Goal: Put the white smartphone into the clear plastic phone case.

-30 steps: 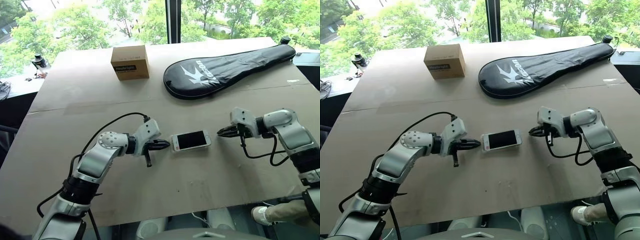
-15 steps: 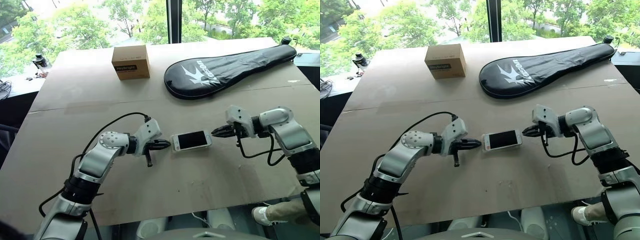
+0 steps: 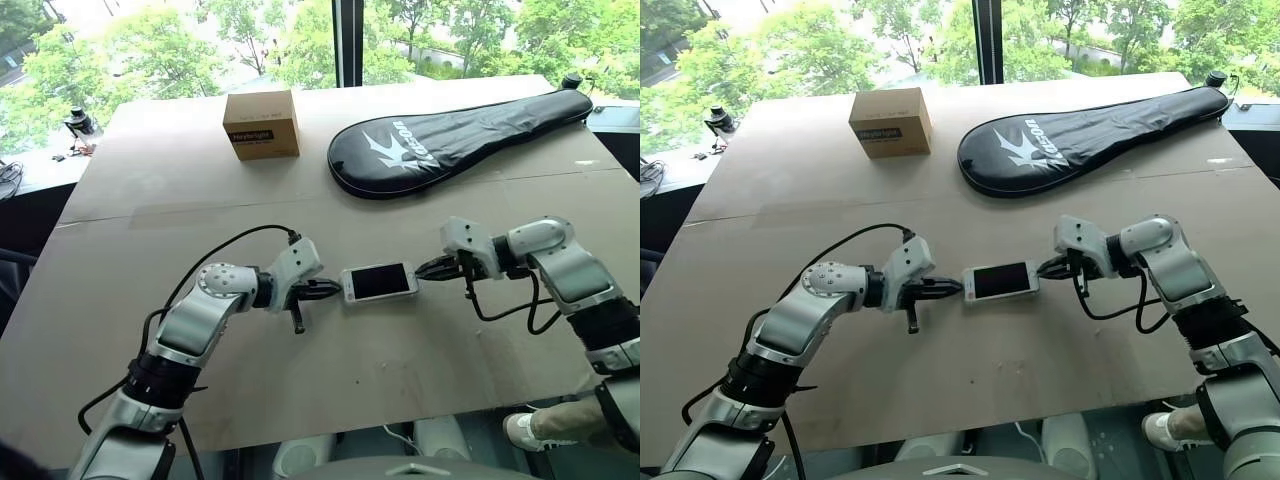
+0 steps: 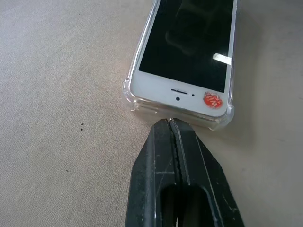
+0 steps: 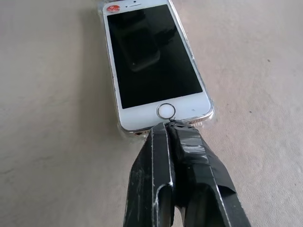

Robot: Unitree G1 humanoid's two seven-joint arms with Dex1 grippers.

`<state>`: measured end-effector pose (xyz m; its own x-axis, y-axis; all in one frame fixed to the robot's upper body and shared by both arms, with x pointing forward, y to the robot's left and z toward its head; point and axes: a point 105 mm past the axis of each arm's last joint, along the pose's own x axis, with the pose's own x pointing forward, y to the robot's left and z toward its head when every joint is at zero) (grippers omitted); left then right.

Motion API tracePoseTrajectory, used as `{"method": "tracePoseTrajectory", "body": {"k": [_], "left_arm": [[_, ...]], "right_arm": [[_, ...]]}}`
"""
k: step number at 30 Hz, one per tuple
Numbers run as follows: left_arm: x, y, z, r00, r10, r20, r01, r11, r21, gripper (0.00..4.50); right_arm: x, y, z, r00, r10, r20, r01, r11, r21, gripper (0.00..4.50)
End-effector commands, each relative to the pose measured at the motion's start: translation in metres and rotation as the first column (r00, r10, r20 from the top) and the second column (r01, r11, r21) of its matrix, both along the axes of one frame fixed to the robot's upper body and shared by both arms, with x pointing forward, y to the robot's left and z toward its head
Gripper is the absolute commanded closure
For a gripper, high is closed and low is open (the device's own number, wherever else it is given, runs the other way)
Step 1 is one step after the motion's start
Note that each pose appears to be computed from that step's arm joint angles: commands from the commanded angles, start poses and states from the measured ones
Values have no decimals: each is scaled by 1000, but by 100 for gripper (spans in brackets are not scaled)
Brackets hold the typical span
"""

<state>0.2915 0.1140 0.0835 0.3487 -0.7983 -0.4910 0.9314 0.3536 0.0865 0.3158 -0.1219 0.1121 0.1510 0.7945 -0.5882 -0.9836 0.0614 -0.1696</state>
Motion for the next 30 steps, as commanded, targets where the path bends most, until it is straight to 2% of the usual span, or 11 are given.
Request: {"method": "tracePoseTrajectory", "body": {"k": [1, 8, 12, 15, 18, 21, 24, 30], "left_arm": [[-5, -9, -4, 1000, -17, -11, 17, 1000, -6, 450], [-5, -9, -3, 1000, -17, -9, 17, 1000, -9, 450], [2, 0, 15, 998, 19, 59, -17, 999, -44, 450], [3, -5, 48, 994, 30, 100, -12, 985, -175, 450], [-4, -27, 67, 995, -15, 99, 45, 950, -308, 450], [-7, -40, 54, 997, -41, 59, 57, 953, -296, 450], [-8, -43, 25, 999, -42, 13, 44, 977, -210, 450], [0, -33, -4, 1000, 26, 13, -24, 991, -129, 450]], "right_arm": [[-4, 13, 8, 998, 62, 25, -62, 998, 20, 449], [-2, 10, 5, 998, 55, 28, -55, 998, 19, 449], [1, -5, 16, 998, 29, 47, -32, 998, 50, 449], [4, -4, 36, 998, -15, 63, 0, 974, 225, 449], [-5, 6, 36, 998, -27, 57, 4, 926, 377, 449], [-9, 12, 34, 997, -60, 55, 25, 868, 496, 449], [-9, 9, 11, 995, -103, 7, 85, 857, 508, 449], [-6, 2, -47, 984, -168, -57, 177, 918, 354, 449]]}}
